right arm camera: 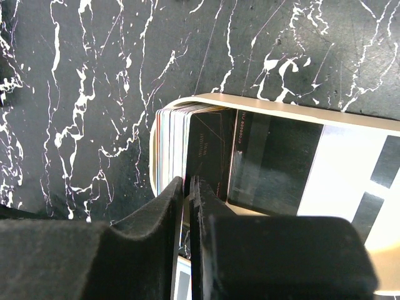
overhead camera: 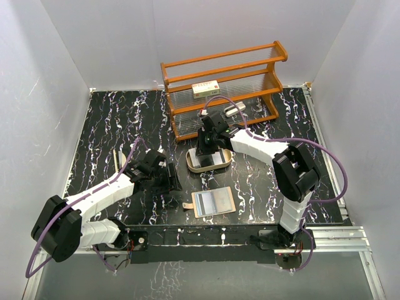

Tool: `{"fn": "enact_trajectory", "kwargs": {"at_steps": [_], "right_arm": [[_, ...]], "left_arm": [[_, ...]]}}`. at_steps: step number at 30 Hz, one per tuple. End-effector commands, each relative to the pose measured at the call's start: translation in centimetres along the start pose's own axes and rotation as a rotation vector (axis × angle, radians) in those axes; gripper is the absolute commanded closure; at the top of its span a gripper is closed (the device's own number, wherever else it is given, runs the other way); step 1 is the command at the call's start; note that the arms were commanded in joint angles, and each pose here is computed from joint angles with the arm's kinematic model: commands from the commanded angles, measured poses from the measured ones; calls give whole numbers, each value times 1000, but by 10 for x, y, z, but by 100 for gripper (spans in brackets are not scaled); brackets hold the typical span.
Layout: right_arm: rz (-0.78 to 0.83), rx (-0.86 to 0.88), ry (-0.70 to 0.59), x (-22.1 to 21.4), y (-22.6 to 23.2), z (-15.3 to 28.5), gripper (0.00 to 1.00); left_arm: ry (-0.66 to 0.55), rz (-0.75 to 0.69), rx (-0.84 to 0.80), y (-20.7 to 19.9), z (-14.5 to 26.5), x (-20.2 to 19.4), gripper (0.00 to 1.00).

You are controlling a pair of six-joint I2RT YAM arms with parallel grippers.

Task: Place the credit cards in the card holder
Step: Pick up the credit card from the storage box.

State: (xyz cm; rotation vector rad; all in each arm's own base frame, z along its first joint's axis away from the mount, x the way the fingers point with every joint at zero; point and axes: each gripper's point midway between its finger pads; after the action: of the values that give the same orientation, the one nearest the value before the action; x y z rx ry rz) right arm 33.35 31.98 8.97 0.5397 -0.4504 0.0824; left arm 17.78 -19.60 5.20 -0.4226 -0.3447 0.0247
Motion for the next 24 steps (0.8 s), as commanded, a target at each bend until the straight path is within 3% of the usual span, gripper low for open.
{"fn": "enact_trajectory", "kwargs": {"at_steps": [1,6,13,19,24], "right_arm": [[20,53,-114,29,22,24,94],[19,29,-128,33,20,29,100],[25,-64,-168,40,9,55,100],[30,-47,-211,37,12,94,100],[19,106,-236,22,34,134,100]], "left_arm": [[4,-4,-14,-2,3,-1,40],[-1,-5,-16,-4,5,0,40],[-32,0,-57,-18,19,11,40],[-37,22,-325,-72,44,19,34],[-70,106,-533,-113,74,32,37]]}}
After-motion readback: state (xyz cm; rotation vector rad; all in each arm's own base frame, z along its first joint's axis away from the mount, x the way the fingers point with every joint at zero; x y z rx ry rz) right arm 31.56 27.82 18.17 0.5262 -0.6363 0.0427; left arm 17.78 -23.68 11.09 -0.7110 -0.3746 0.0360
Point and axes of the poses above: each gripper's point midway between its finger pads, its own z axis back along the fingers, its own y axis along the line the jaws close on, x = y × z, and after that the axes turned 6 degrees about -z, right-handed
